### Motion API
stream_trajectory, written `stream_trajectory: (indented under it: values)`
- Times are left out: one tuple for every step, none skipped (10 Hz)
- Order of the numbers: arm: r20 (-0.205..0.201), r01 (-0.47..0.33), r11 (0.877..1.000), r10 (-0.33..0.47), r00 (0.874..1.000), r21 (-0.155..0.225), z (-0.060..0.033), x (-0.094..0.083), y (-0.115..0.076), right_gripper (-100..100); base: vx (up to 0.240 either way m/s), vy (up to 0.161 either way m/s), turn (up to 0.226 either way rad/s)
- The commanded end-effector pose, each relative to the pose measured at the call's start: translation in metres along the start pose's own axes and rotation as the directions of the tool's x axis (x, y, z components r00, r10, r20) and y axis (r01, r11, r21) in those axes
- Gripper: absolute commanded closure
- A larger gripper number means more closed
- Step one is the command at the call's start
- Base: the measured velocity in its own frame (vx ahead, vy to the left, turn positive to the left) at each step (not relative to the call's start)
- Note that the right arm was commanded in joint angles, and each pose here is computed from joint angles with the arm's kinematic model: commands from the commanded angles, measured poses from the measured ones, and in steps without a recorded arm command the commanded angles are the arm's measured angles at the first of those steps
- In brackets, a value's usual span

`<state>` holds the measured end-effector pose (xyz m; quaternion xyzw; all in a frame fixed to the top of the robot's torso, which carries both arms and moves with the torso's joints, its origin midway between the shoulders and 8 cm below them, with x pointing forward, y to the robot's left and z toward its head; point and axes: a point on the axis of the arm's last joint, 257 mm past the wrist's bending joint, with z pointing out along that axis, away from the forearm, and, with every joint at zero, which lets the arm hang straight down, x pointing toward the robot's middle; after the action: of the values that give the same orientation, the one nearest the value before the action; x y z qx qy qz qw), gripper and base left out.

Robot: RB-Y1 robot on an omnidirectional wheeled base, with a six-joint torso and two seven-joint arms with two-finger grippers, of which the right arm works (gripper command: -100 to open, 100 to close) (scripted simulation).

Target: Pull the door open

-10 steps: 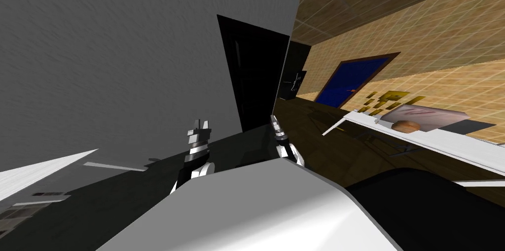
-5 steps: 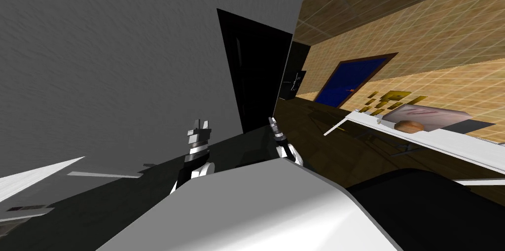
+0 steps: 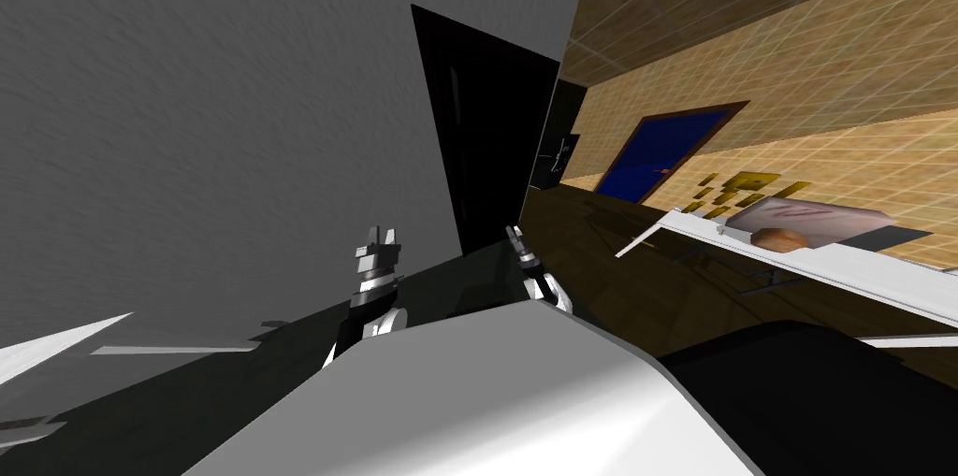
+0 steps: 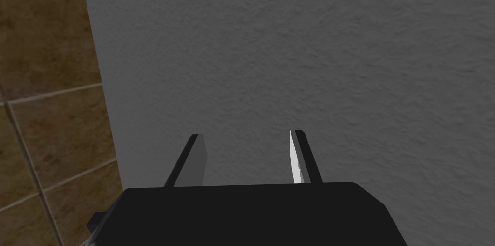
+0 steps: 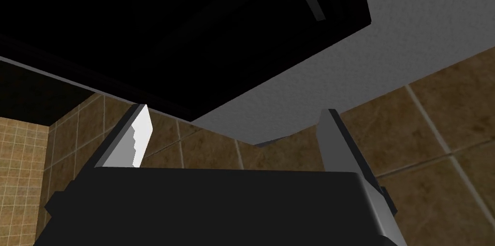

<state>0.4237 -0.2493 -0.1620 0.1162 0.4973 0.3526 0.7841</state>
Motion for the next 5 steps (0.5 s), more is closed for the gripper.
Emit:
stream_trajectory:
  values:
    - [-0.023,0.031,0.999,-0.031,0.999,0.006,-0.0015,0.010,-0.007,-100,0.099,0.088,-0.025]
    - [-0.037,0.050,0.999,-0.049,0.998,0.009,-0.0033,0.015,-0.011,-100,0.099,0.096,-0.032]
    - [-0.051,0.068,0.998,-0.067,0.996,0.012,-0.0052,0.021,-0.015,-100,0.092,0.078,-0.037]
    - [-0.065,0.086,0.996,-0.085,0.994,0.014,-0.0071,0.026,-0.019,-100,0.104,0.080,-0.033]
    - [-0.079,0.104,0.994,-0.102,0.992,0.016,-0.0092,0.031,-0.023,-100,0.090,0.083,-0.033]
